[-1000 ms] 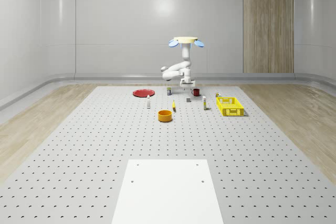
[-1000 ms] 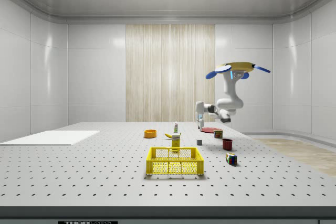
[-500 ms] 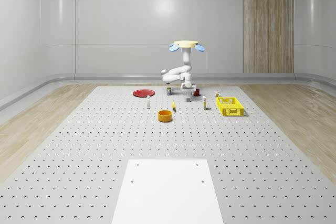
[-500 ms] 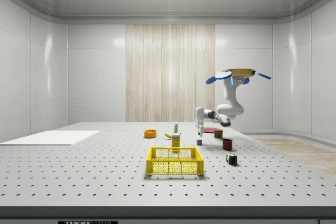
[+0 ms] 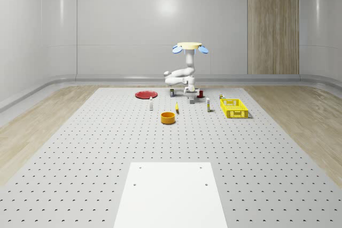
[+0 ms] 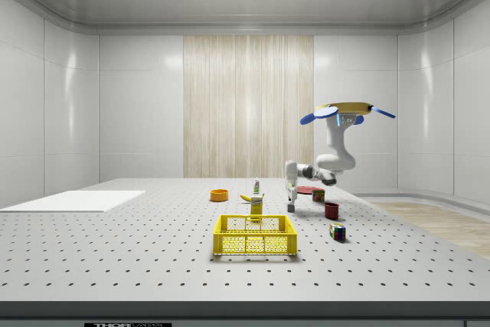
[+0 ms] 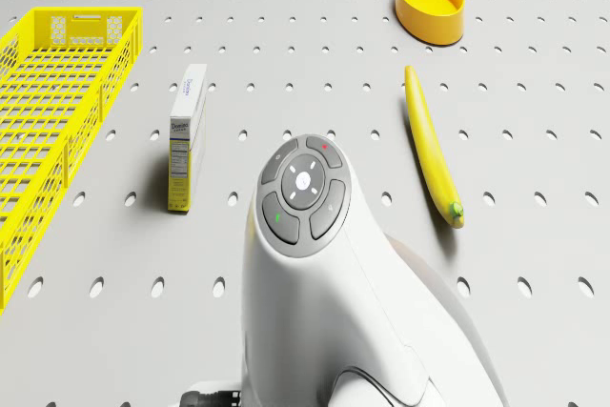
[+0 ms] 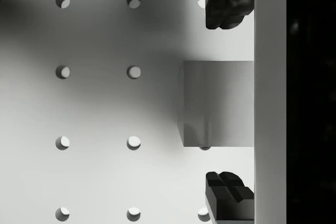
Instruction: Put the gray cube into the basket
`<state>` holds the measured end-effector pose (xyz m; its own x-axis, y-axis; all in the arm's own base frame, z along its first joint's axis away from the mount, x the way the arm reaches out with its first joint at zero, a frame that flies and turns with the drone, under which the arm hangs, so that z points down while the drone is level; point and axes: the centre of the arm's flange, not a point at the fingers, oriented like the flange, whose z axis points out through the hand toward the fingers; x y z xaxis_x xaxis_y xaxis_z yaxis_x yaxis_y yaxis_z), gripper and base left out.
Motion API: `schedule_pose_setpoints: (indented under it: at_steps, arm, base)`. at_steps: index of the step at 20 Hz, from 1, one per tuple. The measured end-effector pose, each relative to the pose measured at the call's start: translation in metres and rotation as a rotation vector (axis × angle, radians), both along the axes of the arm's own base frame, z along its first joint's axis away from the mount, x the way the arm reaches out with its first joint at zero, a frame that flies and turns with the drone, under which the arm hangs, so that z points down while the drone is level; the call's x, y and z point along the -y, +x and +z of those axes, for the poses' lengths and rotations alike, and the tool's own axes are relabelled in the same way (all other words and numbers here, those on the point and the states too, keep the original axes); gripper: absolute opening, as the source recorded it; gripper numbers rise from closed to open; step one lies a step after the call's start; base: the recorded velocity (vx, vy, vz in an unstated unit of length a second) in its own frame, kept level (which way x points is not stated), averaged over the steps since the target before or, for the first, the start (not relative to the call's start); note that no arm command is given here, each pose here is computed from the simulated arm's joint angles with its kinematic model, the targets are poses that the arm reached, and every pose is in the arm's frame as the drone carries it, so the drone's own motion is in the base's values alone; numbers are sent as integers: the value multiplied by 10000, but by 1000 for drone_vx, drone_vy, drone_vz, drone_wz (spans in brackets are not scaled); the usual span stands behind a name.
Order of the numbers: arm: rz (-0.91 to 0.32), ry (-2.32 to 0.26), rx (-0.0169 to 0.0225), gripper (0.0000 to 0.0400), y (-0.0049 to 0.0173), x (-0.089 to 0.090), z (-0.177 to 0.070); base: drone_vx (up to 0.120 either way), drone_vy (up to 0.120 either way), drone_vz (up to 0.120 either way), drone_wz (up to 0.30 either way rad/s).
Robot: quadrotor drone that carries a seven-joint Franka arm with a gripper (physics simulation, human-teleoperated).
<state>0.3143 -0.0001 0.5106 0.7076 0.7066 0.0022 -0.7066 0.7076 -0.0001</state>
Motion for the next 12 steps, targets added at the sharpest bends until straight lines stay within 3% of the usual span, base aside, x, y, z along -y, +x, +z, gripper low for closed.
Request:
schedule_pose_setpoints:
  at_steps: [2,5,8,12]
  arm:
    - [0,0,0,400,53,0,27]
    - [1,0,0,400,105,0,73]
    - [1,0,1,400,133,0,131]
    - [2,0,1,400,151,0,198]
  base:
    - [0,0,0,0]
    - [0,0,0,0]
    - [0,0,0,0]
    - [0,0,0,0]
